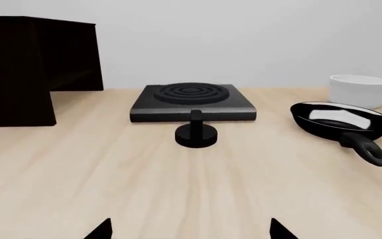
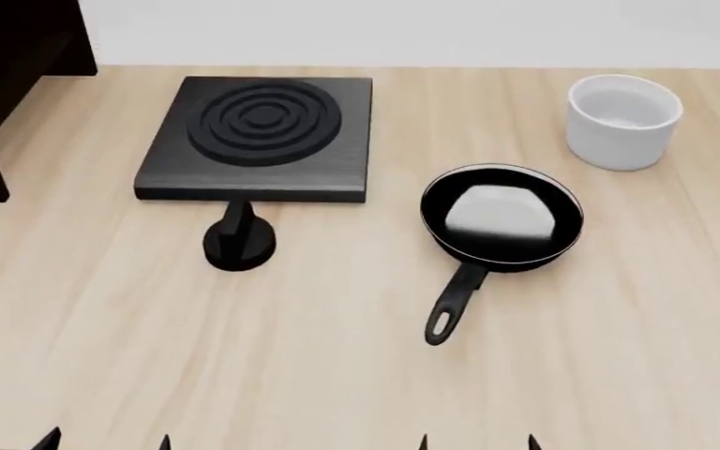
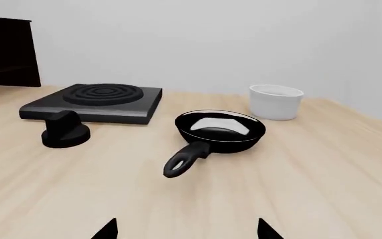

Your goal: Put the frying pan on the cabinet shelf.

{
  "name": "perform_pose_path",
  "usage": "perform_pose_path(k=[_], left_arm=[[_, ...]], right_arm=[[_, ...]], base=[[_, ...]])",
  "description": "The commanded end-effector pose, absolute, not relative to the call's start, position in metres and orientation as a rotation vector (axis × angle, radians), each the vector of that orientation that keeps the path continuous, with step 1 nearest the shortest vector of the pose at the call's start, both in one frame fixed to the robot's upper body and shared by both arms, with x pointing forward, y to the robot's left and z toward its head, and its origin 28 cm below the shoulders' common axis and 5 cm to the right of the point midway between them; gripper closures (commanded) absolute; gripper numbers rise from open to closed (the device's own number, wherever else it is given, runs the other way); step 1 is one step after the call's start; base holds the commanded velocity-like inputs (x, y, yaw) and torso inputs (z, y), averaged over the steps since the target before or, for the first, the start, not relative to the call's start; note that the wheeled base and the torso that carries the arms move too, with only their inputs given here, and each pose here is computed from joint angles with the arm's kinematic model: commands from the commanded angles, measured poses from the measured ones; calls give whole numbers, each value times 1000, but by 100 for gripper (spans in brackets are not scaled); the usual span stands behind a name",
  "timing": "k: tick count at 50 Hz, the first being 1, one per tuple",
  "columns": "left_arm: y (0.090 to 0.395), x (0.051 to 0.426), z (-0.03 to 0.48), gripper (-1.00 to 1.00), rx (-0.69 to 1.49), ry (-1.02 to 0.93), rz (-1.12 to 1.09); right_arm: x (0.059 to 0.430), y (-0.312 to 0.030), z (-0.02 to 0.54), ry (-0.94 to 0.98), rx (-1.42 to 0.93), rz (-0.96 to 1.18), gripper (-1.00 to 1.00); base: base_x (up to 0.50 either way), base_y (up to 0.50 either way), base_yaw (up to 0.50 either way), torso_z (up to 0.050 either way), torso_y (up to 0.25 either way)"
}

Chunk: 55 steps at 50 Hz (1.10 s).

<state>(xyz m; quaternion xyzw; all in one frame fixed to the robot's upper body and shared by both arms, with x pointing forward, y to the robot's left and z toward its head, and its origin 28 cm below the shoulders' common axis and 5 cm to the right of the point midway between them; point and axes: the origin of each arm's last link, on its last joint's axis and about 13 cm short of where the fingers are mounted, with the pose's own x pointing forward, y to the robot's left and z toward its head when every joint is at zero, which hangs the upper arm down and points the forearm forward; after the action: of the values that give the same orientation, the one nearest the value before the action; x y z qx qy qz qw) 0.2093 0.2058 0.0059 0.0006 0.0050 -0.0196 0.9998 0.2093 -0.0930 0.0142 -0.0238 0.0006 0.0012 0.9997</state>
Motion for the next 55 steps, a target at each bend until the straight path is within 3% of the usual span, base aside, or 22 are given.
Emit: perform_pose_path(k=[1, 13, 28, 55], left_arm=[[206, 210, 5, -100, -1, 13, -41], [204, 208, 9, -100, -29, 10, -17], [204, 208, 9, -100, -29, 22, -34], [202, 206, 12, -100, -30, 27, -46]], right_arm=[[208, -93, 16, 3, -42, 1, -100], [210, -94, 16, -7, -30, -5, -100], [210, -94, 16, -5, -47, -4, -100], [209, -95, 18, -32, -51, -13, -100]], base=[[0, 0, 0, 50, 39], [0, 0, 0, 49, 40], [22, 43, 0, 0, 0], [329, 262, 0, 0, 0]])
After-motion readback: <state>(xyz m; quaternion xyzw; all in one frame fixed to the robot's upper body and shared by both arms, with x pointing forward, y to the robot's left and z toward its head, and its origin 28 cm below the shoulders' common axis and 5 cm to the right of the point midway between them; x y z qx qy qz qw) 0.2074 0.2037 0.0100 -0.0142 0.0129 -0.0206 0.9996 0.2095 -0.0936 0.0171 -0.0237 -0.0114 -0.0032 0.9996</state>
